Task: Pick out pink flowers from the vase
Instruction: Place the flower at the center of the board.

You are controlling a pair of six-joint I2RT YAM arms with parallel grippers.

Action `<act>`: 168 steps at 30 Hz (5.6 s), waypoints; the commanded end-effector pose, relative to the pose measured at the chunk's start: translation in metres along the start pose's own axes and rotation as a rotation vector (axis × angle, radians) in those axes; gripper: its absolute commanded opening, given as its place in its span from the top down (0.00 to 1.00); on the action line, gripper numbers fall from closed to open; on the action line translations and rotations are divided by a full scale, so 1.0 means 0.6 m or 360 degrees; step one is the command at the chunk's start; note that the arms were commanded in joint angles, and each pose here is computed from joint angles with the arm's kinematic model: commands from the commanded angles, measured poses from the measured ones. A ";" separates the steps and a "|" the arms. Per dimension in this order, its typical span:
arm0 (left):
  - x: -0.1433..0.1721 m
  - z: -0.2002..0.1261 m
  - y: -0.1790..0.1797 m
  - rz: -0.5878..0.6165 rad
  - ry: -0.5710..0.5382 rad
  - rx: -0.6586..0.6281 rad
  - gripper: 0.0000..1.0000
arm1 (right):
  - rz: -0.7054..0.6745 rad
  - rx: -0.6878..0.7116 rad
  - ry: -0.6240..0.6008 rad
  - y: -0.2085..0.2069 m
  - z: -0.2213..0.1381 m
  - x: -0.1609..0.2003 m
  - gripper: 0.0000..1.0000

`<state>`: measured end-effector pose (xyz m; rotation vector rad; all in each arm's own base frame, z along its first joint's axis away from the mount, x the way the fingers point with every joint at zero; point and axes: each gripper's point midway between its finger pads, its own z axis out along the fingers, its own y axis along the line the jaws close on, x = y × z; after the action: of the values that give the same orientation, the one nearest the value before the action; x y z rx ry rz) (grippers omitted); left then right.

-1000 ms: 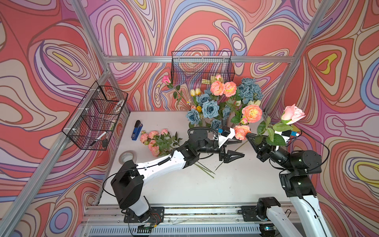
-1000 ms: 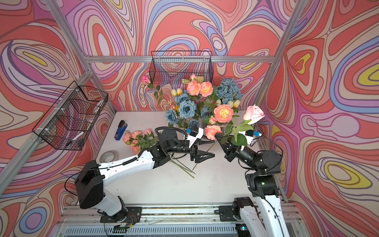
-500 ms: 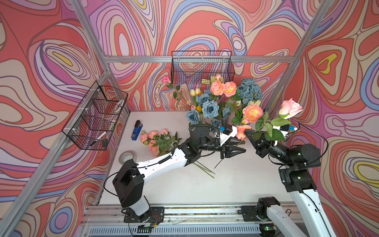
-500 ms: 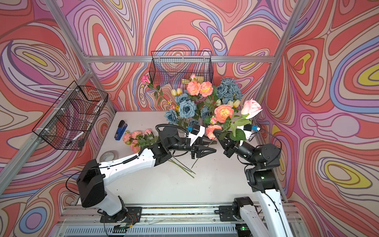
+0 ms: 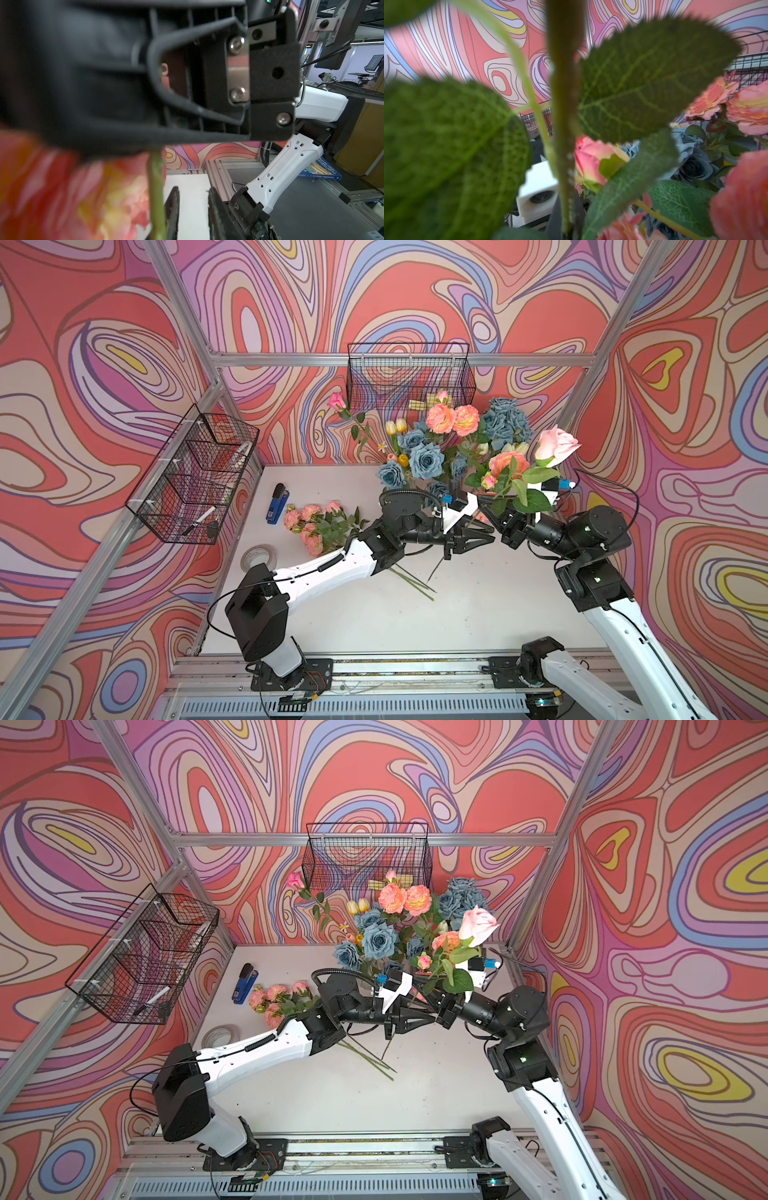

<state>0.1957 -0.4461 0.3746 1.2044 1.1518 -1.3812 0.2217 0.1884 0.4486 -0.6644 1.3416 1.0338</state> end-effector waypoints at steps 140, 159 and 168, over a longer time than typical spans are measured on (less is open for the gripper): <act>0.176 -0.589 0.194 -0.0888 -0.0933 -0.2639 1.00 | -0.0442 0.0474 0.1014 -0.026 0.215 0.250 0.41; 0.251 -0.578 0.220 -0.1256 -0.0894 -0.2724 1.00 | -0.0325 0.0811 0.1400 -0.081 0.093 0.404 0.44; 0.298 -0.559 0.238 -0.1498 -0.0836 -0.2747 1.00 | -0.0238 0.0851 0.1533 -0.087 0.070 0.463 0.44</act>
<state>0.3570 -0.1396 0.1648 -0.8713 1.7848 -0.5923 0.2673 0.2673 0.1878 -0.8907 2.1958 0.1660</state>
